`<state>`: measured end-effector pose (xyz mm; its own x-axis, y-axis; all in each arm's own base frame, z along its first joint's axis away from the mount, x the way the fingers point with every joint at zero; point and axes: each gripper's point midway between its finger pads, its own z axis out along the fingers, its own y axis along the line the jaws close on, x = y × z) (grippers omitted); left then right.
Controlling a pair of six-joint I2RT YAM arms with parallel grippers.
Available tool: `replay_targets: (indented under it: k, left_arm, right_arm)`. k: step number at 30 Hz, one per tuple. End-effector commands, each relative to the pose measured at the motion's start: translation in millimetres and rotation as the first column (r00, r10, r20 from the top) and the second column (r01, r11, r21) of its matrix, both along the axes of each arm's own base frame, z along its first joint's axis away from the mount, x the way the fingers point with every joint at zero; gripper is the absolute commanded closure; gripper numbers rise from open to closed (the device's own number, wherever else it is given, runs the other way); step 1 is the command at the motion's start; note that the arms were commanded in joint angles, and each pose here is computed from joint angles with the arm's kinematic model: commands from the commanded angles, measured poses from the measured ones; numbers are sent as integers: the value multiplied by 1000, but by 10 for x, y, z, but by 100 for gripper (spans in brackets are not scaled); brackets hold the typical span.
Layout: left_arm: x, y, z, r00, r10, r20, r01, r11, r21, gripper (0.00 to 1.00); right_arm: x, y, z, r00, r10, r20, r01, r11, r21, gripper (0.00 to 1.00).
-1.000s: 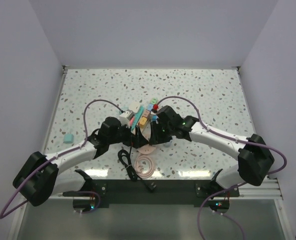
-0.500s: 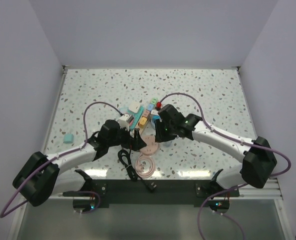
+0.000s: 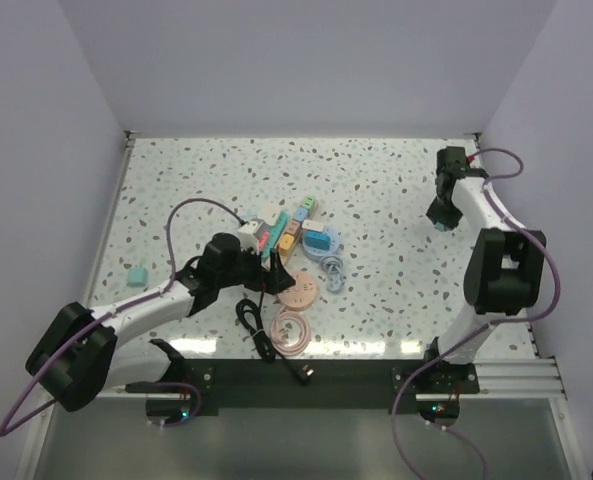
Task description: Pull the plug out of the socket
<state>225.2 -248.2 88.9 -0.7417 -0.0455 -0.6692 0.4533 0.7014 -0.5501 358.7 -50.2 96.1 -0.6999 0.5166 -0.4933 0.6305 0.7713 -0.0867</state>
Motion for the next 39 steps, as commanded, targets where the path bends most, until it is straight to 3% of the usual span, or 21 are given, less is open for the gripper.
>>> replay_targets:
  k: [1,5,11,16,22,27,31,36,39]
  left_arm:
    - [37,-118,54,999,-31,-35,31,1000,0,4]
    - [-5,-132,-110,996,-31,-84,41,991,127,5]
    - [-16,-115,-296,995,13,-98,20,944,329,5]
    - [19,-71,-413,994,78,-78,-35,891,452,5]
    - [-103,-77,-569,994,84,-71,-33,841,539,0]
    - [-153,-349,-543,999,11,-35,7,870,492,0]
    - [-238,-525,-582,997,-41,-62,66,869,490,0]
    - [-386,-434,-621,994,-60,-87,97,851,516,0]
    - [-406,-375,-396,998,-51,-45,67,881,469,0]
  right_arm:
    - [261,-360,-46,987,-163,-2,163,986,-31,86]
    - [565,-572,-150,970,-241,-20,240,969,-62,70]
    - [695,-859,-389,947,-318,-45,317,948,-26,46]
    - [839,-851,-248,960,-280,-5,280,958,57,2]
    - [869,-552,239,979,-173,111,150,970,190,2]
    - [583,-307,588,983,-93,158,57,975,216,2]
    - [319,-150,673,985,-51,162,12,973,229,2]
    - [49,36,690,985,8,171,-49,970,237,2]
    - [-56,103,654,986,40,159,-77,968,239,2]
